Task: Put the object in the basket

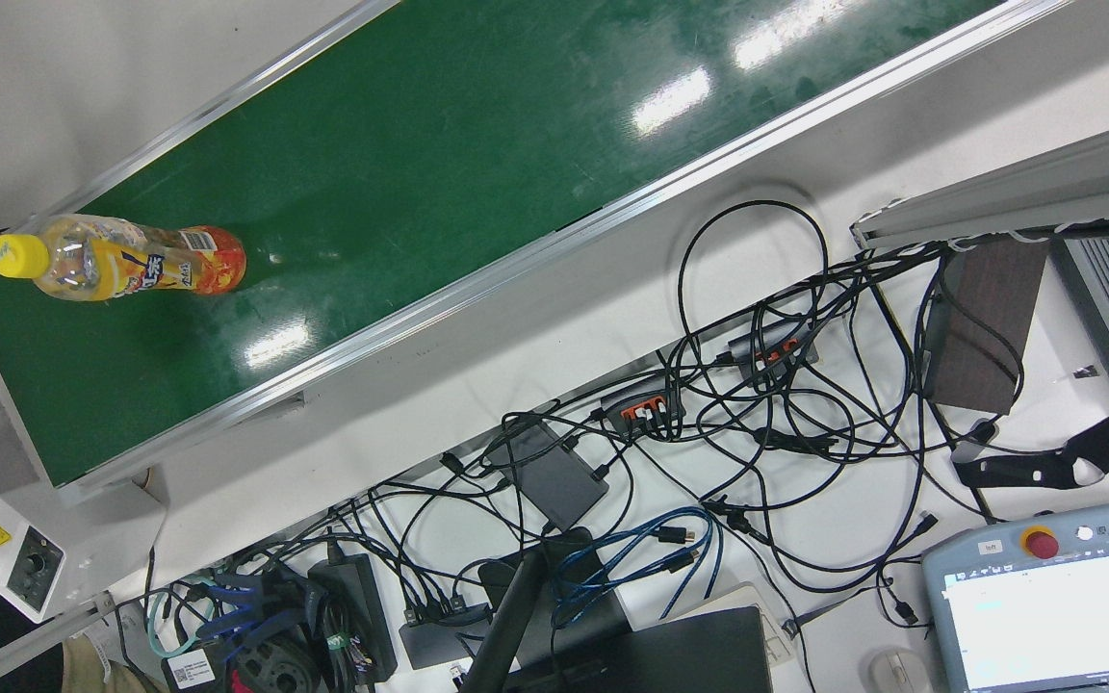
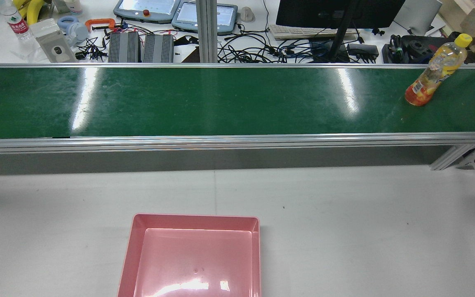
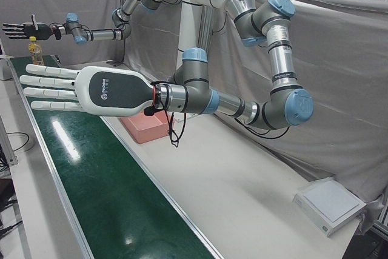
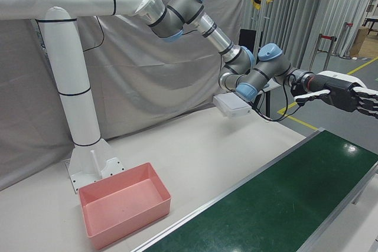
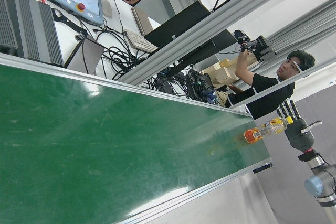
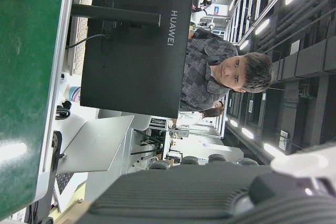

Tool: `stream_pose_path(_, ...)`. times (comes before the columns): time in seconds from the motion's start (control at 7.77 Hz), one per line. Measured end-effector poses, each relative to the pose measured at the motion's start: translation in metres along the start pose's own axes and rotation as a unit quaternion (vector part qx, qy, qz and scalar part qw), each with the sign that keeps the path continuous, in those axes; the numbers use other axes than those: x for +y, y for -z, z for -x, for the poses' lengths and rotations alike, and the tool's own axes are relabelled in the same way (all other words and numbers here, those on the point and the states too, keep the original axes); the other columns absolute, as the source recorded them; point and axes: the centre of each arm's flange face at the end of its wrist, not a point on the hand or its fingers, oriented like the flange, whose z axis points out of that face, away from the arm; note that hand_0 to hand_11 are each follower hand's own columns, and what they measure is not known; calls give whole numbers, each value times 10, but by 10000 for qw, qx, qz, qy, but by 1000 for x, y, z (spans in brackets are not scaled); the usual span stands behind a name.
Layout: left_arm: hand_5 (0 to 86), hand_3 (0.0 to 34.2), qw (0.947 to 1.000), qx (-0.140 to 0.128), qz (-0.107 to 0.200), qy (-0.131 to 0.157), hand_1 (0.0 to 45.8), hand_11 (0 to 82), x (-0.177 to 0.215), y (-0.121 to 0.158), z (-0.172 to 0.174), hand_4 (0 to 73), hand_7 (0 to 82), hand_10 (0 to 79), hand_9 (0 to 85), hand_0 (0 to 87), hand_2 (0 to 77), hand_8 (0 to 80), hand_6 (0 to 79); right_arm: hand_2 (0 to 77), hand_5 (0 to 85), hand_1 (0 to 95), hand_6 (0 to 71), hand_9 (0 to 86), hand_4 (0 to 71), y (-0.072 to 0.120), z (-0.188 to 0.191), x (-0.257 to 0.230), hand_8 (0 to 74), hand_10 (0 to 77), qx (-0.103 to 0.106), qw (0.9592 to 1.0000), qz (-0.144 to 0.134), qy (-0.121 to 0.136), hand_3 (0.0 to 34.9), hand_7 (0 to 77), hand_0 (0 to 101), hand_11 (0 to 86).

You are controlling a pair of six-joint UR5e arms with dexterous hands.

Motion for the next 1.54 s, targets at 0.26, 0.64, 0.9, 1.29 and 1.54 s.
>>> stream_pose_path(0.26, 11, 0, 10000, 5, 70, 8, 5, 16, 13, -2, -3, 11, 5, 38, 5, 454, 5, 0, 27, 5, 0, 0, 0, 0, 0, 0, 0, 0, 0, 0, 0, 10000, 0, 0, 2, 5, 3, 0)
stream_pose_path(0.64, 11, 0, 9999, -100, 113, 57, 5, 33, 26, -5, 6, 33, 5, 22, 5, 448, 0, 5, 33, 5, 0, 0, 0, 0, 0, 0, 0, 0, 0, 0, 3, 10000, 0, 0, 3, 5, 3, 0)
stream_pose_path(0.9, 11, 0, 9987, -359, 316, 182, 5, 55, 50, -12, 43, 11, 5, 33, 5, 333, 5, 5, 33, 5, 0, 0, 0, 0, 0, 0, 0, 0, 0, 0, 2, 10000, 0, 0, 3, 5, 1, 0)
stream_pose_path(1.29, 11, 0, 9979, -449, 403, 229, 5, 71, 60, -15, 58, 11, 5, 49, 5, 413, 0, 5, 33, 5, 0, 0, 0, 0, 0, 0, 0, 0, 0, 0, 0, 10000, 0, 0, 3, 5, 1, 0)
stream_pose_path(1.54, 11, 0, 9974, -571, 359, 257, 5, 60, 57, -15, 71, 11, 5, 49, 5, 384, 5, 5, 33, 5, 0, 0, 0, 0, 0, 0, 0, 0, 0, 0, 2, 10000, 0, 0, 3, 5, 1, 0)
